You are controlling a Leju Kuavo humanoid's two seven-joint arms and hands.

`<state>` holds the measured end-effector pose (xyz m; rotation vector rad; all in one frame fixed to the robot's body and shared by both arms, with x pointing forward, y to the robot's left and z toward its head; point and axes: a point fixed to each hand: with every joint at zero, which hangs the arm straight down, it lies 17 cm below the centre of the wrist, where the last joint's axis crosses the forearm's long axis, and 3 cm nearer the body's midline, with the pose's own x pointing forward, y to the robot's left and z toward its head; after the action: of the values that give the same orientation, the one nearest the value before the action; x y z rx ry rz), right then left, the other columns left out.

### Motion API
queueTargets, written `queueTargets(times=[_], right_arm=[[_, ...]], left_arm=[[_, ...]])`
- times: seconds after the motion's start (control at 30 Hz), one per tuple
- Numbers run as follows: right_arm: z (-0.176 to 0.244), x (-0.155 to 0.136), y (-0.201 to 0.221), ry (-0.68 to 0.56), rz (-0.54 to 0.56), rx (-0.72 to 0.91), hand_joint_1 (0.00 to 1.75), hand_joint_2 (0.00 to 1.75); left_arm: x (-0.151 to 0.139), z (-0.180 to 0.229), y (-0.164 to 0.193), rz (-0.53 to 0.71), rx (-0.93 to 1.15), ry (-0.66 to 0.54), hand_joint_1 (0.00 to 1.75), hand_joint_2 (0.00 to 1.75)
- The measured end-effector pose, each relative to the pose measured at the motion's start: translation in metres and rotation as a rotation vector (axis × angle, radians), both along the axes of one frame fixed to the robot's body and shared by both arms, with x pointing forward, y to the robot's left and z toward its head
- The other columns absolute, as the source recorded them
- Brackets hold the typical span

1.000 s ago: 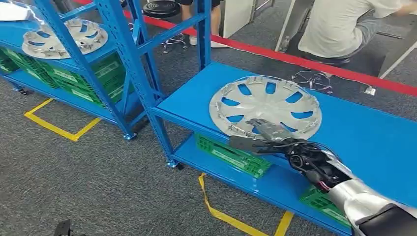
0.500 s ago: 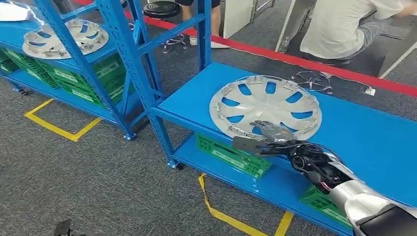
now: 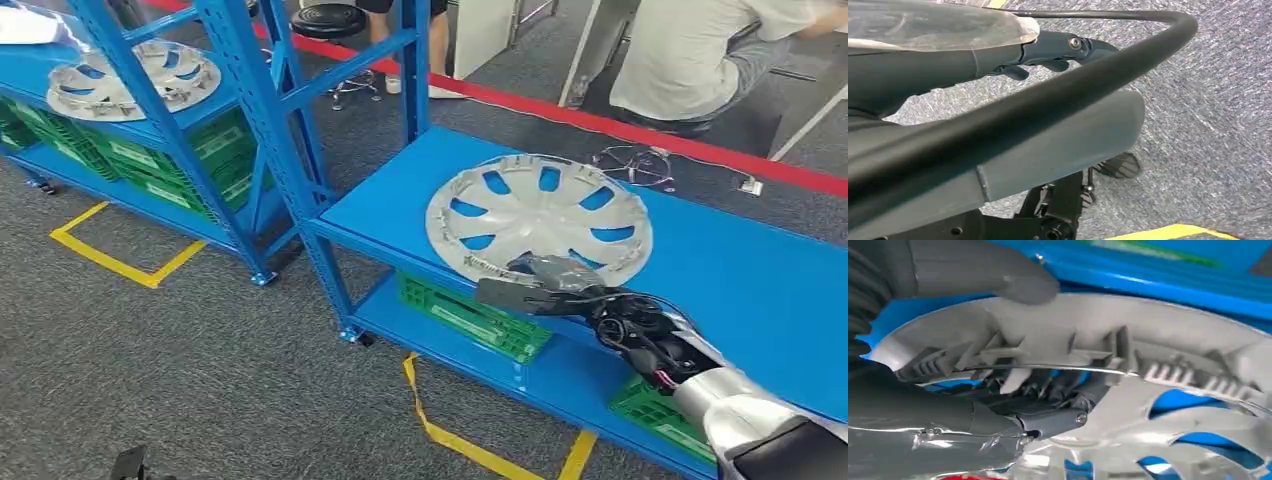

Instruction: Take the parts from the cabinet and place them on the table.

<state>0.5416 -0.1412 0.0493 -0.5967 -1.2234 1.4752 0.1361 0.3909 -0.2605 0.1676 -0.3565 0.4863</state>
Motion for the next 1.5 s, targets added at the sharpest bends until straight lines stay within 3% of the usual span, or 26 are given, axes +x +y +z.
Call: queueTargets(times=[0.23, 0.47, 0.5, 1.23, 1.4, 1.5], right_arm=[[0.001, 0.001, -0.002, -0.001, -0.008, 0.006, 1.54, 1.75], [0.001, 0.0, -0.001, -0.001, -0.005, 0.008, 1.68, 1.75], [0.001, 0.0, -0.001, -0.001, -0.005, 0.008, 1.71, 1.75], [0.009, -0.002, 0.019, -0.01, 0.027, 0.077, 1.75, 1.75], [0.038, -0.004, 0.045, 0.004, 0.037, 0.358, 1.75, 1.75], [0.058, -0.001, 0.051, -0.009, 0.032, 0.432, 1.75, 1.75]], left_arm=[[0.0, 0.0, 0.0, 0.002, 0.0, 0.0, 0.0, 0.0], [0.001, 0.0, 0.0, 0.008, -0.002, -0.009, 0.0, 0.0], [0.002, 0.001, 0.0, 0.01, -0.003, -0.013, 0.0, 1.75], [0.003, 0.003, 0.01, 0.055, 0.033, -0.028, 0.0, 1.75], [0.0, 0.002, 0.011, 0.064, 0.039, -0.022, 0.0, 1.75], [0.001, 0.002, 0.011, 0.064, 0.039, -0.023, 0.0, 1.75]])
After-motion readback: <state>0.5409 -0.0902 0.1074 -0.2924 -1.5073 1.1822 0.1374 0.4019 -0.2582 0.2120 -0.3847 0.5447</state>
